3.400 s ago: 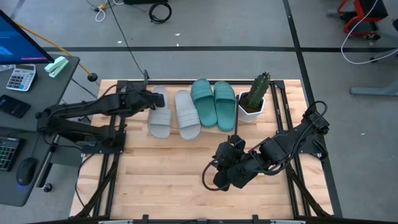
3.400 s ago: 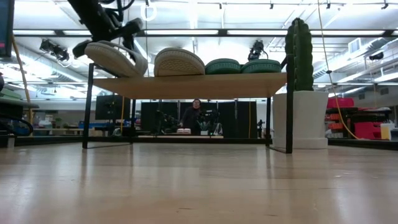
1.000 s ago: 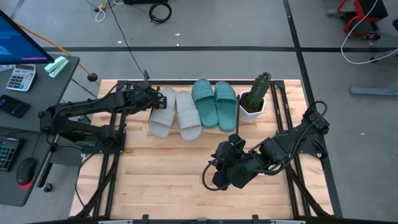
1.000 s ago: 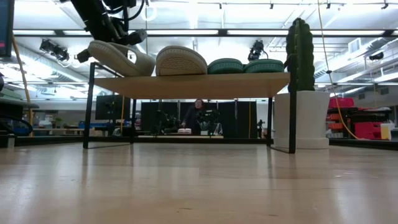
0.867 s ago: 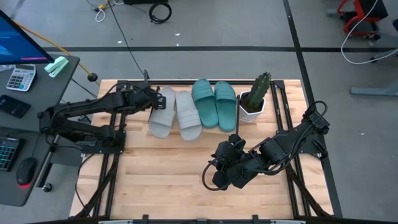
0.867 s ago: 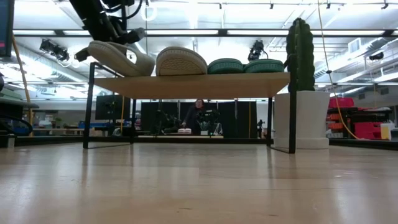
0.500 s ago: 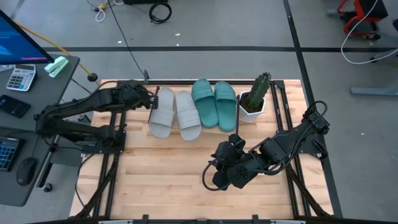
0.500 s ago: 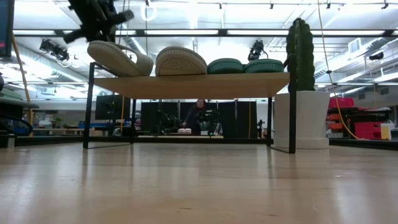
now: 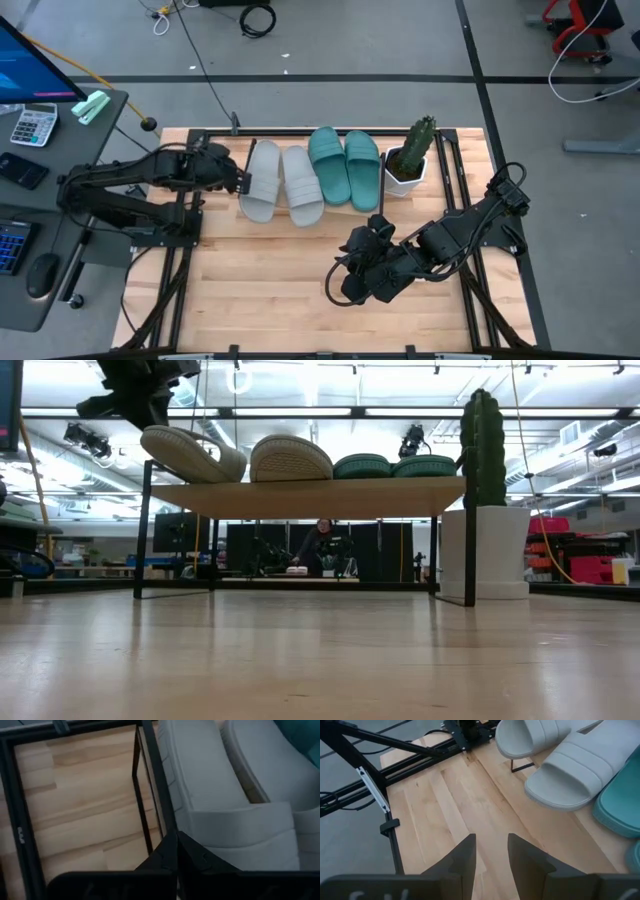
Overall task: Pick and place slides into the shelf
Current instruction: Put the gray slide on the shelf
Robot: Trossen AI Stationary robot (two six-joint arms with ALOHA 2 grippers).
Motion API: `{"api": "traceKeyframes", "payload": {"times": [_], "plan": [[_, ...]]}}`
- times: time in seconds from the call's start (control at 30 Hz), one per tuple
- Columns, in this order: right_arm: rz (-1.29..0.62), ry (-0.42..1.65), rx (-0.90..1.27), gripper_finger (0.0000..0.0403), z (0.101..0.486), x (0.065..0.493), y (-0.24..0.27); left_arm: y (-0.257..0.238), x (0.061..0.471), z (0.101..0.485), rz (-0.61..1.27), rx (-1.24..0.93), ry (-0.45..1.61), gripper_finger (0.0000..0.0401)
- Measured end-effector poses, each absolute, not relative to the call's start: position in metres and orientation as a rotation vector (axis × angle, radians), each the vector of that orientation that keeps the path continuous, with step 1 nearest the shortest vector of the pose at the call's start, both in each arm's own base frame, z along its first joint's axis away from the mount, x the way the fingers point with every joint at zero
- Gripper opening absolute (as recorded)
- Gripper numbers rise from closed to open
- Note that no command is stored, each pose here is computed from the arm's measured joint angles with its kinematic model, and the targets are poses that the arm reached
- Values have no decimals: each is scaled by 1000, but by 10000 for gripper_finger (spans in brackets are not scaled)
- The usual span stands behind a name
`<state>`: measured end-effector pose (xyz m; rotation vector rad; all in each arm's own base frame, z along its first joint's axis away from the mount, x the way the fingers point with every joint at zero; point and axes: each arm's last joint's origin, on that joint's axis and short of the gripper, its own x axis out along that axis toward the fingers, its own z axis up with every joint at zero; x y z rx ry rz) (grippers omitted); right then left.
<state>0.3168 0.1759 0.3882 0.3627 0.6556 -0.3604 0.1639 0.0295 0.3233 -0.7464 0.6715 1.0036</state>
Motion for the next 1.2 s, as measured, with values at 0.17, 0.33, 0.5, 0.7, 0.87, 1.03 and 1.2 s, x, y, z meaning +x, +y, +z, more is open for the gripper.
{"api": "traceKeyframes", "payload": {"times": [0.17,0.33,0.5,0.7,0.87,1.03,1.2], "plan": [[-366,651,359,119,388,317,176,21,166,324,972,-767,659,7],[-377,642,354,119,388,317,175,15,175,319,951,-747,688,4],[-376,641,355,119,388,317,175,14,187,311,962,-722,731,8],[-378,640,361,119,388,317,175,14,201,302,971,-679,766,7],[-377,640,362,119,389,317,176,15,203,300,987,-661,765,5],[-372,641,358,119,388,316,177,15,195,308,983,-670,719,9],[-388,651,337,119,387,315,175,16,184,316,978,-676,674,16]]}}
